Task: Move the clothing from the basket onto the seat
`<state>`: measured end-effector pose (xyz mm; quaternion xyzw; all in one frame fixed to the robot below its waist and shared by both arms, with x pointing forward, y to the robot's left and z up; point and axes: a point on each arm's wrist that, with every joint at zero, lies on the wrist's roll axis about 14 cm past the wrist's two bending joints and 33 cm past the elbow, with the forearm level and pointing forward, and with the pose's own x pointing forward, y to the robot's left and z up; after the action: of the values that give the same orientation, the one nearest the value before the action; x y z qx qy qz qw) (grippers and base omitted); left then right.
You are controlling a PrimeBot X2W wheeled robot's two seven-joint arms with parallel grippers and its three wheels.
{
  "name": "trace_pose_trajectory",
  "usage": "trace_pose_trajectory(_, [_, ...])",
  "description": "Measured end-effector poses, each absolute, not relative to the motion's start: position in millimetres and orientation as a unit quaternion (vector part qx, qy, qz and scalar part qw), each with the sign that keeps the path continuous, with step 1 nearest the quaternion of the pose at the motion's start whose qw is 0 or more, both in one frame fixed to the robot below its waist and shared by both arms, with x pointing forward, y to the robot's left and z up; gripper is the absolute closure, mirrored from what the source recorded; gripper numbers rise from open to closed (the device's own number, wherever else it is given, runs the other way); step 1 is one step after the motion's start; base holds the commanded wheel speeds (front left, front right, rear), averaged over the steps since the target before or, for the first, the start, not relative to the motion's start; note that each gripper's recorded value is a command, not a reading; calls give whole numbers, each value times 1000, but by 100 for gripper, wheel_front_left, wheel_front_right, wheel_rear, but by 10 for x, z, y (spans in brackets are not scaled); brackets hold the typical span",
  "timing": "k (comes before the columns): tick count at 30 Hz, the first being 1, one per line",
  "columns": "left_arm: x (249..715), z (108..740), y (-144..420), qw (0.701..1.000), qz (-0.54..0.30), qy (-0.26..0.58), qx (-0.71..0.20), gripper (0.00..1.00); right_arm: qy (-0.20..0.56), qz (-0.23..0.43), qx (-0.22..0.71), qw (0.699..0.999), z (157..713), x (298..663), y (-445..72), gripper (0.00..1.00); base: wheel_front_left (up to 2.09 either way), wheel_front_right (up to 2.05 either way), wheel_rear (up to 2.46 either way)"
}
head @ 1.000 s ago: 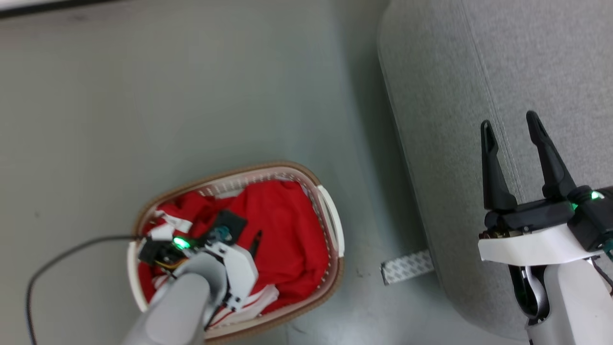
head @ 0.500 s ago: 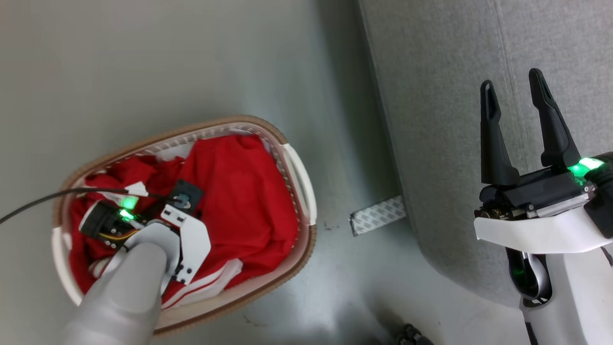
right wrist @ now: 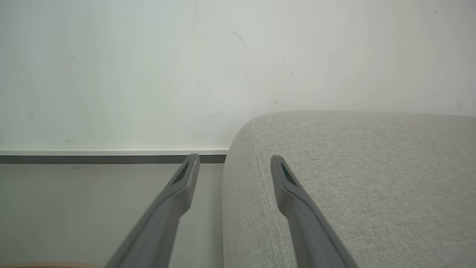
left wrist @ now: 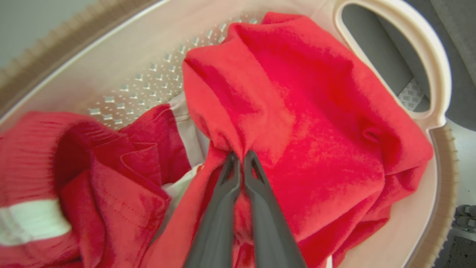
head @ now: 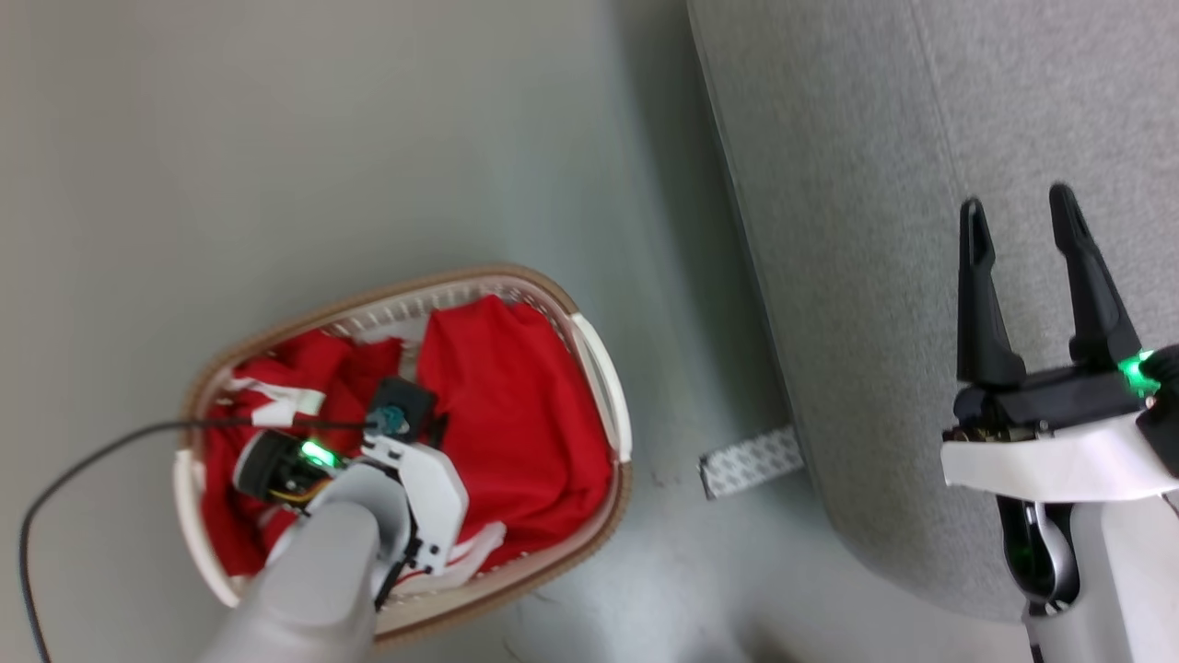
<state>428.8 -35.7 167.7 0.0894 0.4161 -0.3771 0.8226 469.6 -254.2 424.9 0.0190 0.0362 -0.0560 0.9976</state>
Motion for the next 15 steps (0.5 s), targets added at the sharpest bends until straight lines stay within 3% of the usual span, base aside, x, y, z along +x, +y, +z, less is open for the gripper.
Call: trace_pose_trajectory(15, [4337,3169,-203,912,-313,263,-24,100,10,-63,18,998,4672,4094,-2465,0,0,0,0])
